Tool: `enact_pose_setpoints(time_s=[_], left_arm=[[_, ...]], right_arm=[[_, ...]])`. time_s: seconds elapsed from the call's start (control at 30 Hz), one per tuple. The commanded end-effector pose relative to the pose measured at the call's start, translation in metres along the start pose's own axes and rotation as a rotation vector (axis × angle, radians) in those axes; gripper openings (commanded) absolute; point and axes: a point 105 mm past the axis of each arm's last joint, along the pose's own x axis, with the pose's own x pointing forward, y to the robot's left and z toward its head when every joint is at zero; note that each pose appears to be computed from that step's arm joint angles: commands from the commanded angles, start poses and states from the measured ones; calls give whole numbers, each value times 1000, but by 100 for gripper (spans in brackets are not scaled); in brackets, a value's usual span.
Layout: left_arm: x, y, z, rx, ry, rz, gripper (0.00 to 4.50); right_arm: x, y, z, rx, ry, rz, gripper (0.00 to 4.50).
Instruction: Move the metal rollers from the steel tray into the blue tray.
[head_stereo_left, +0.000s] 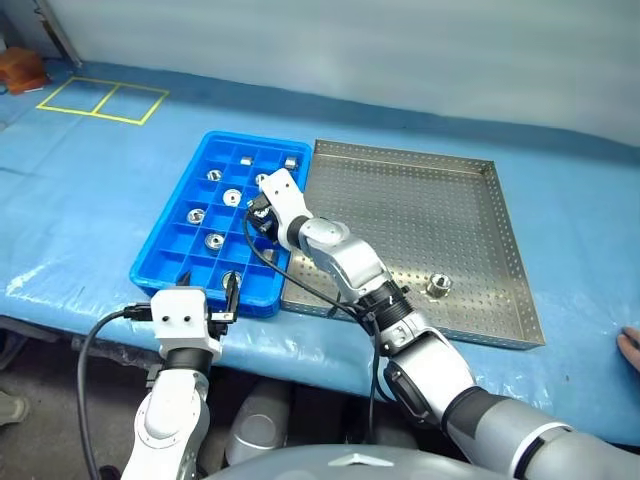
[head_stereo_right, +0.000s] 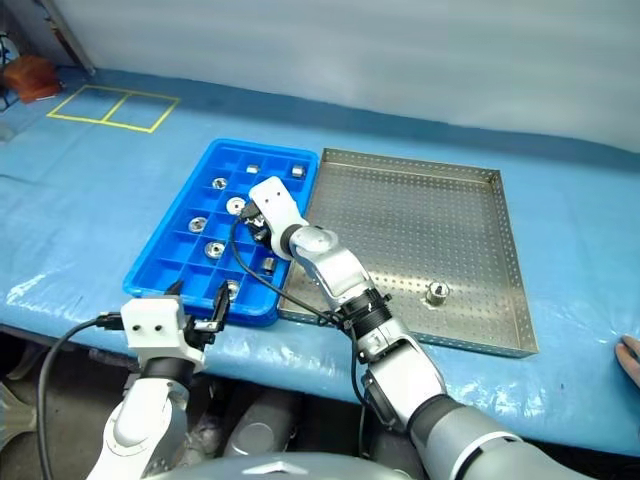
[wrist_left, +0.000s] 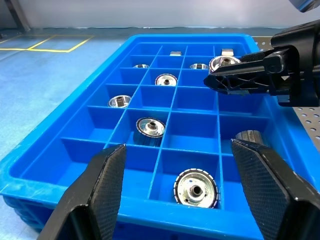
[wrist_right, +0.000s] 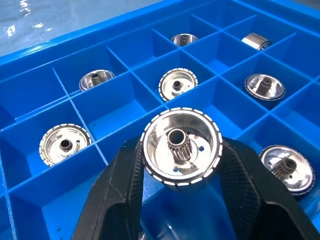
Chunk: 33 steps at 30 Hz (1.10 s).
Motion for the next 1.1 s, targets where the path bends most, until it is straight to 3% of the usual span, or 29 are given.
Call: enact_pose_setpoints(time_s=[0.03, 0.43, 0.47, 0.67, 0.87, 0.97, 1.1], left_arm=[[-2, -4, 18, -6, -76, -26, 365], [1, -10, 18, -6, -79, -59, 365], [1, -10, 18, -5, -78, -60, 365], [2, -11, 18, -5, -76, -68, 365], [11, -16, 24, 4, -98, -121, 365], [23, -24, 35, -1, -127, -192, 365], [41, -37, 45, 18, -134, -333, 365]], right_arm=[[5, 21, 26, -2, -80, 57, 182], [16, 17, 9, 14, -23, 38, 182], [16, 19, 8, 14, -20, 48, 255], [13, 25, 8, 25, -31, 78, 448], [-7, 5, 35, 75, -147, 23, 448], [-41, -16, 50, 87, -235, -39, 448], [-86, -50, 51, 105, -271, -211, 448]])
